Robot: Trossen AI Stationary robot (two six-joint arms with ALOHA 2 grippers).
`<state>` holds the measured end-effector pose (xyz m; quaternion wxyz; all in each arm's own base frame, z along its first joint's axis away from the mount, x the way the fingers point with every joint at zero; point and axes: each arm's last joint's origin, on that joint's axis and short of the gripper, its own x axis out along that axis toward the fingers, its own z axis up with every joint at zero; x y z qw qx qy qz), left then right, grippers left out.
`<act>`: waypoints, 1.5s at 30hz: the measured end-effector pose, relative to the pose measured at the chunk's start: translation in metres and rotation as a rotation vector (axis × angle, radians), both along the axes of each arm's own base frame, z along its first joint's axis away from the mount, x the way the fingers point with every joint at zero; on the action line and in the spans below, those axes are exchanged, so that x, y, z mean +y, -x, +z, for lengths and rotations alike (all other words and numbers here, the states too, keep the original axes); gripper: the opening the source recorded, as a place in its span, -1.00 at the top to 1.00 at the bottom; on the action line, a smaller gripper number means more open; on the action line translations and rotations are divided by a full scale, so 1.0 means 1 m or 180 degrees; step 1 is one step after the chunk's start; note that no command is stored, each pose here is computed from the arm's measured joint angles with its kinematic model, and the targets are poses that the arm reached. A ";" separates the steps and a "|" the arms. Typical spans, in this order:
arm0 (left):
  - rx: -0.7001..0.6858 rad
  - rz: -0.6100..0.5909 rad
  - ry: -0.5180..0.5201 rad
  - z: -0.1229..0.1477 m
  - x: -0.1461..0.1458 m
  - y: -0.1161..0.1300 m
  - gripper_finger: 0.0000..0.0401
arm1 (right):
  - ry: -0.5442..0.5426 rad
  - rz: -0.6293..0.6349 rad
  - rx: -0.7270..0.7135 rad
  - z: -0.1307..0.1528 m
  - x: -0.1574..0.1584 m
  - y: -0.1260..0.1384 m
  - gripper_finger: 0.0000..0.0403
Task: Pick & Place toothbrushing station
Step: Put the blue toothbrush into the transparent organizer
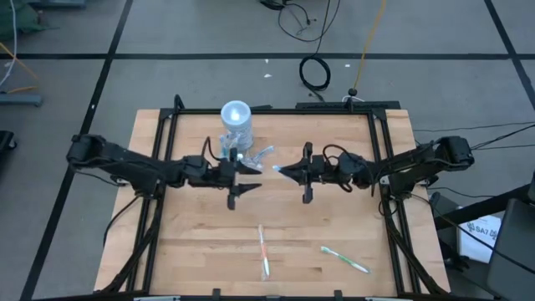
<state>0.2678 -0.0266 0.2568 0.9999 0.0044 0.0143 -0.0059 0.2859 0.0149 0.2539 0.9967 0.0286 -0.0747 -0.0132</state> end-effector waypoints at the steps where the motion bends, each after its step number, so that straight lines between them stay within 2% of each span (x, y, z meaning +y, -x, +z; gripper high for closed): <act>1: -0.0061 0.0021 -0.0011 -0.002 0.000 -0.004 0.09 | 0.0030 0.0039 -0.0014 0.000 0.000 0.000 1.00; 5: -0.0185 0.0099 0.0075 -0.011 0.006 -0.018 0.09 | 0.0128 0.0156 -0.0133 0.004 0.001 0.001 1.00; 10: -0.0167 0.0106 0.0203 -0.008 0.016 -0.040 0.09 | 0.0220 0.0162 -0.0156 0.005 0.000 0.001 1.00; 17: -0.0248 -0.0071 0.0018 0.003 0.018 -0.071 0.09 | 0.0224 0.0130 -0.0178 0.006 -0.003 0.001 1.00; 25: 0.0173 -0.0015 -0.0090 0.005 0.019 -0.085 0.11 | 0.0303 0.0112 -0.0159 0.005 -0.003 0.001 1.00; 30: 0.0204 -0.0012 -0.0098 0.004 0.019 -0.085 0.30 | 0.0351 0.0104 -0.0152 0.005 -0.003 0.001 1.00; 40: 0.0246 -0.0002 -0.0122 0.002 0.020 -0.085 0.84 | 0.0488 0.0066 -0.0054 0.002 -0.003 0.000 0.93; 45: 0.0372 0.0128 -0.0043 -0.001 0.021 -0.084 0.89 | 0.0515 -0.0157 0.0035 0.000 -0.005 0.000 0.74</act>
